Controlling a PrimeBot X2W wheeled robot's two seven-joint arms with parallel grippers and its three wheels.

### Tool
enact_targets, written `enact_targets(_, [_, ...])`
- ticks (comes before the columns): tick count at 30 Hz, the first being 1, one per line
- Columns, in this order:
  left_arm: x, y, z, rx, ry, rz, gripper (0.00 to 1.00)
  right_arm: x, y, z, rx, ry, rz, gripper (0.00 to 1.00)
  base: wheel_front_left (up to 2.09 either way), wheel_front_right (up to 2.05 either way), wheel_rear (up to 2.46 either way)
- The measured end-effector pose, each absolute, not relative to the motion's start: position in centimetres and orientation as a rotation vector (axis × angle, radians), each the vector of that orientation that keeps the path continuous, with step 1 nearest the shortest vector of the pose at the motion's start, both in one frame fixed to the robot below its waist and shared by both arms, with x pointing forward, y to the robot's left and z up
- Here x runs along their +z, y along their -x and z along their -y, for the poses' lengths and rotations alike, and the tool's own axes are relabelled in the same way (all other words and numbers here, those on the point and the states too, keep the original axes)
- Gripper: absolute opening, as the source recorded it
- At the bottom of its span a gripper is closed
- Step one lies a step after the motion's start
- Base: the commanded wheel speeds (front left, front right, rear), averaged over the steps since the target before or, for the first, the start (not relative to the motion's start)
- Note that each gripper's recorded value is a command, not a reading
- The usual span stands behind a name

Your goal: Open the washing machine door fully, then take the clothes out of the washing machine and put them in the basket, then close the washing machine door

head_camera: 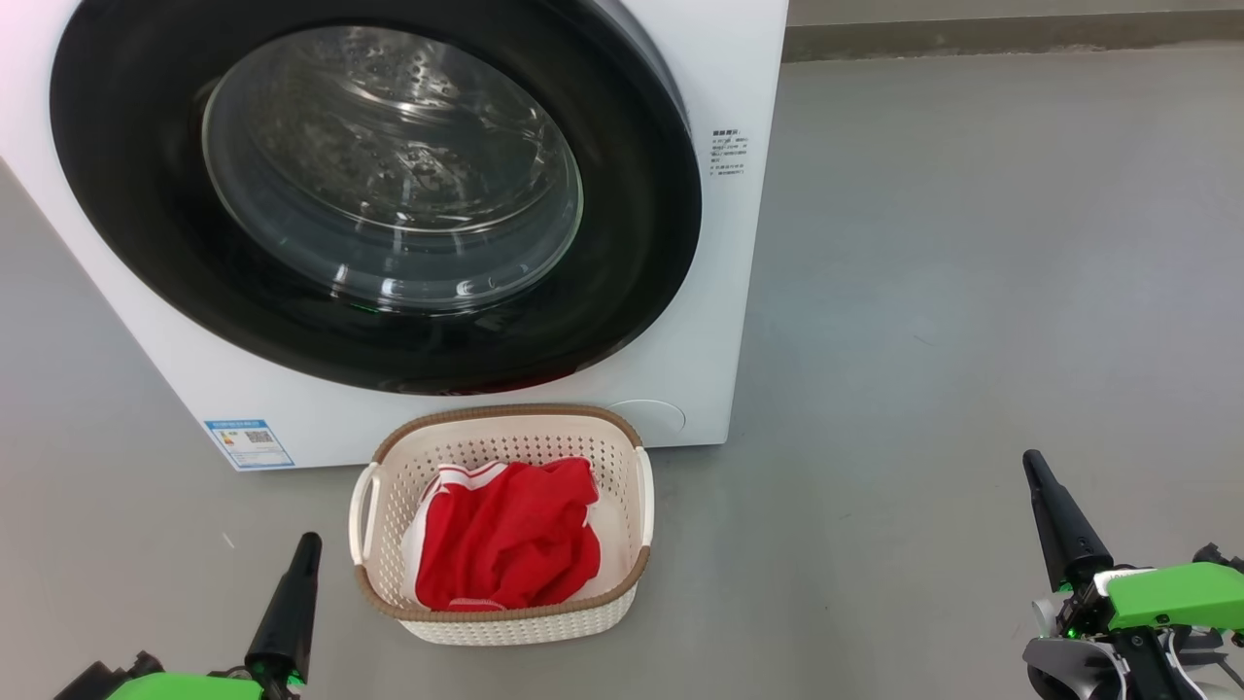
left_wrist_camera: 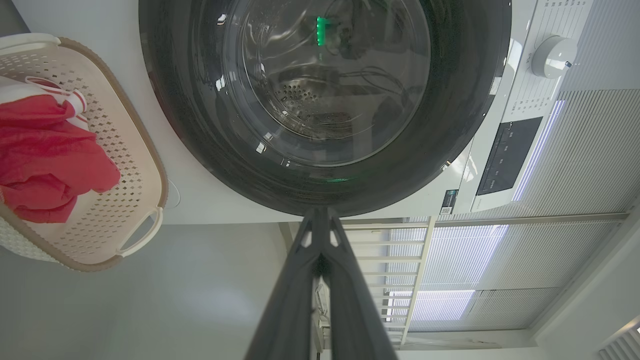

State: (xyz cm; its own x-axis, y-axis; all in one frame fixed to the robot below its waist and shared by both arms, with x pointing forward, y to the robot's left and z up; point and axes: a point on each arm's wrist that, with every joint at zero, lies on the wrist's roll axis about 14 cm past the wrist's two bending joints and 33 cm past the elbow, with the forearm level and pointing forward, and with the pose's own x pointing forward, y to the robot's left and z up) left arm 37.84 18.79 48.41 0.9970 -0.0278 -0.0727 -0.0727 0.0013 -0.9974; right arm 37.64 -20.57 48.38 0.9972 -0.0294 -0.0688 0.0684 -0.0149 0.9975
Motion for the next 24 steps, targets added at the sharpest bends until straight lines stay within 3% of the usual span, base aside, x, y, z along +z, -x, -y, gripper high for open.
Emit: enact_targets(24, [48.41, -37.84, -18.77, 0.036, 1.571, -0.078, 0.00, 48.37, -37.63, 20.57, -0.075, -1.585, -0.033, 0.00, 0.00, 0.00, 0.00])
